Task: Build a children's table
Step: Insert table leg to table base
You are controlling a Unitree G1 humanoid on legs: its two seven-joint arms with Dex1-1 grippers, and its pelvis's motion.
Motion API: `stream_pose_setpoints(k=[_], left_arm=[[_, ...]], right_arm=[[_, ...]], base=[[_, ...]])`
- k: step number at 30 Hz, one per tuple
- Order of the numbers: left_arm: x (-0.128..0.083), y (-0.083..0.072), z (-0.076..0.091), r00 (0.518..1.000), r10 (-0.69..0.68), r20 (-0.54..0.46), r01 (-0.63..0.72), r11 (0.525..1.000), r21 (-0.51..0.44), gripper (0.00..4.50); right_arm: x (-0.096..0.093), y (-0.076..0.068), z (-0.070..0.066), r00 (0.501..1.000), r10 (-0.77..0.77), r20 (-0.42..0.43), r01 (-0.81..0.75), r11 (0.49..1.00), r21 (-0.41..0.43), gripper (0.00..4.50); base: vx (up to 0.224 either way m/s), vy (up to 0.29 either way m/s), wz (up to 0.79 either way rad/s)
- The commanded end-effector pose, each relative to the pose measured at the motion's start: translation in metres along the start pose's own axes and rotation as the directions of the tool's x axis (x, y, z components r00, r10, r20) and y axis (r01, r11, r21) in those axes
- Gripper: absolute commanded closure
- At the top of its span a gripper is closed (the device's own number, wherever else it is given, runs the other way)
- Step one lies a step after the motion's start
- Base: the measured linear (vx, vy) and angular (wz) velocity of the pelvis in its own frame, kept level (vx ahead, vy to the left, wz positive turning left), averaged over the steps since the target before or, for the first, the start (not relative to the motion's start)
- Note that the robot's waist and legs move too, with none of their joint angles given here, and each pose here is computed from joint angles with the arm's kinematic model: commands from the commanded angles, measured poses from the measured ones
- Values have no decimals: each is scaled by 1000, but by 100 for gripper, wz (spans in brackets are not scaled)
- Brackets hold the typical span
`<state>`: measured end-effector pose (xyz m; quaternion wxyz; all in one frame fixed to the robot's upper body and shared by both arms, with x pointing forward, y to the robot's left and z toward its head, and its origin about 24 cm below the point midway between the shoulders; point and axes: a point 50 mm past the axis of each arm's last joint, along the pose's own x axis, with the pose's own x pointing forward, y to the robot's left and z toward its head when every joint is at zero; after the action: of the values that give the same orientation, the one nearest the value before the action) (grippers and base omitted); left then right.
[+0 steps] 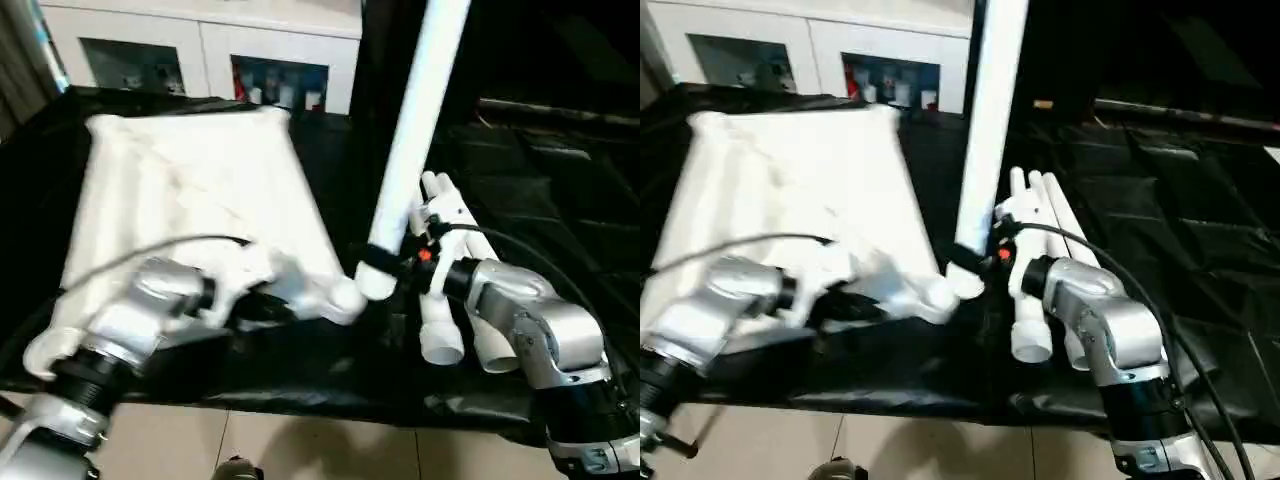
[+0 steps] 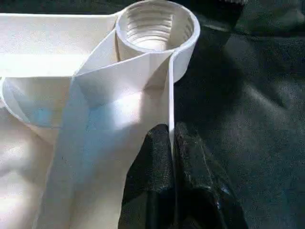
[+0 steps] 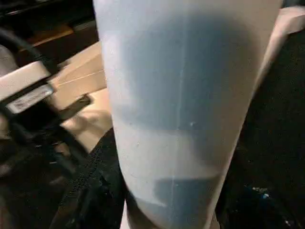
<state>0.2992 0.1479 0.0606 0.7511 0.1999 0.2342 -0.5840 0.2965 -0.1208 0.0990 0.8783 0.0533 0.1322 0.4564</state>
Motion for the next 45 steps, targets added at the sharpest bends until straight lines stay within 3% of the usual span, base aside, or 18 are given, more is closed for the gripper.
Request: stream_pose_setpoints(k=[1, 10, 18, 20, 29, 37, 40, 45], left_arm=[[5, -1, 9, 999, -4, 32, 3, 1000, 22, 450], [2, 1, 12, 1000, 13, 22, -13, 1000, 20, 450], [1, -1, 12, 1000, 8, 29, -8, 1000, 9, 450], [0, 0, 11, 1000, 14, 25, -14, 1000, 2, 450], [-3, 4, 10, 999, 38, 22, -37, 999, -3, 450], [-8, 9, 11, 998, 66, 23, -66, 998, -2, 450], [-10, 12, 11, 996, 81, 20, -81, 997, 1, 450], [-11, 14, 12, 996, 91, 21, -91, 996, 0, 450]], right_arm=[[-1, 0, 5, 1000, 21, -3, -21, 1000, -4, 257], [13, -8, -4, 1000, -6, -23, 6, 1000, -9, 257], [27, -12, -9, 1000, 15, -22, -14, 999, 45, 257], [30, -12, -15, 998, 38, -54, -35, 998, 51, 257], [28, -18, -25, 999, -2, -44, 5, 997, 74, 257], [24, -23, -44, 997, -78, 11, 76, 986, 147, 257], [19, -23, -59, 993, -110, 44, 99, 975, 198, 257], [16, -22, -67, 991, -126, 55, 111, 970, 218, 257]], base=[[0, 0, 0], [0, 0, 0], [0, 0, 0], [0, 0, 0], [0, 0, 0], [0, 0, 0], [0, 0, 0], [0, 0, 0]])
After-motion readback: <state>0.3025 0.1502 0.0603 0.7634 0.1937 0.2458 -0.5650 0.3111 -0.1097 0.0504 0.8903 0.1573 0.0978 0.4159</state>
